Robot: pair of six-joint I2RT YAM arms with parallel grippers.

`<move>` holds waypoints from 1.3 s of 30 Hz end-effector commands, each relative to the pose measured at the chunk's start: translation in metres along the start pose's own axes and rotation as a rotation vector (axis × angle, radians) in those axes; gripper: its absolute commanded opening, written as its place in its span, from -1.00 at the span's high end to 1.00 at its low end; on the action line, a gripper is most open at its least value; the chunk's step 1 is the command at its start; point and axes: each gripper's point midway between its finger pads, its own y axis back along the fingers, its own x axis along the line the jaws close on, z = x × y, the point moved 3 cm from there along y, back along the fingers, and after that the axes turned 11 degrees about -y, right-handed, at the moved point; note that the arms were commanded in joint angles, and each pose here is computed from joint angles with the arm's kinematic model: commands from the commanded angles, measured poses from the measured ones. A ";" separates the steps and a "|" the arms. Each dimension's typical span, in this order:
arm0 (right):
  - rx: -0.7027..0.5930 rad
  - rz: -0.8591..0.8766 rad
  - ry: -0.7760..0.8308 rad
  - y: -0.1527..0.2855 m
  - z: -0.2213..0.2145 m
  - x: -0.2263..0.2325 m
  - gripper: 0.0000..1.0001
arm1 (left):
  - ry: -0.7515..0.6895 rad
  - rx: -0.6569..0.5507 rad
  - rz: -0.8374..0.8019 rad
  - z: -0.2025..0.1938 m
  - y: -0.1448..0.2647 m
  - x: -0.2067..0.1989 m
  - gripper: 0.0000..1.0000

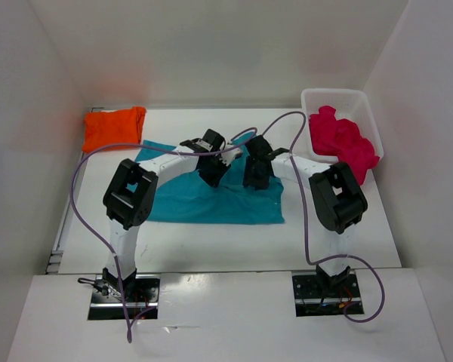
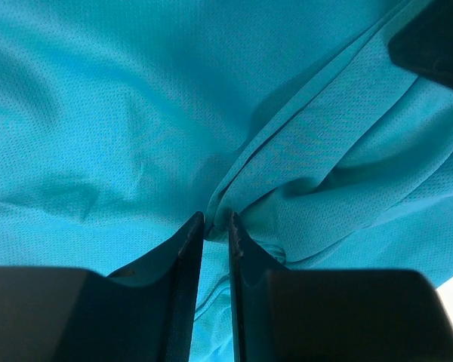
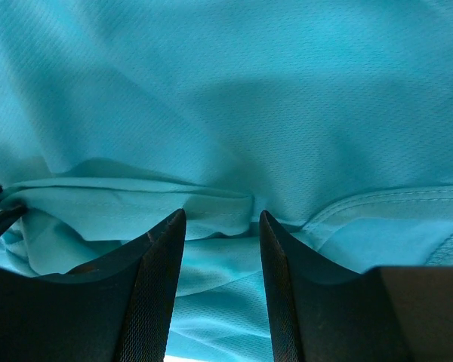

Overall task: Fold and stack the t-shirts
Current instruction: Fold the flattened tshirt in 1/3 of the way

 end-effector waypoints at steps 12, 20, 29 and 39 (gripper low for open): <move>-0.022 -0.019 0.021 -0.013 0.001 0.008 0.53 | 0.020 0.008 -0.034 -0.002 -0.004 -0.002 0.46; -0.108 -0.035 0.016 0.017 0.021 0.011 0.84 | 0.008 -0.005 -0.029 0.006 0.002 0.001 0.46; -0.165 -0.001 0.007 0.045 0.033 0.017 0.86 | 0.002 -0.040 -0.034 0.020 0.008 0.002 0.74; -0.248 -0.086 -0.054 0.041 0.047 0.003 1.00 | -0.016 -0.084 -0.025 0.037 0.013 0.008 0.91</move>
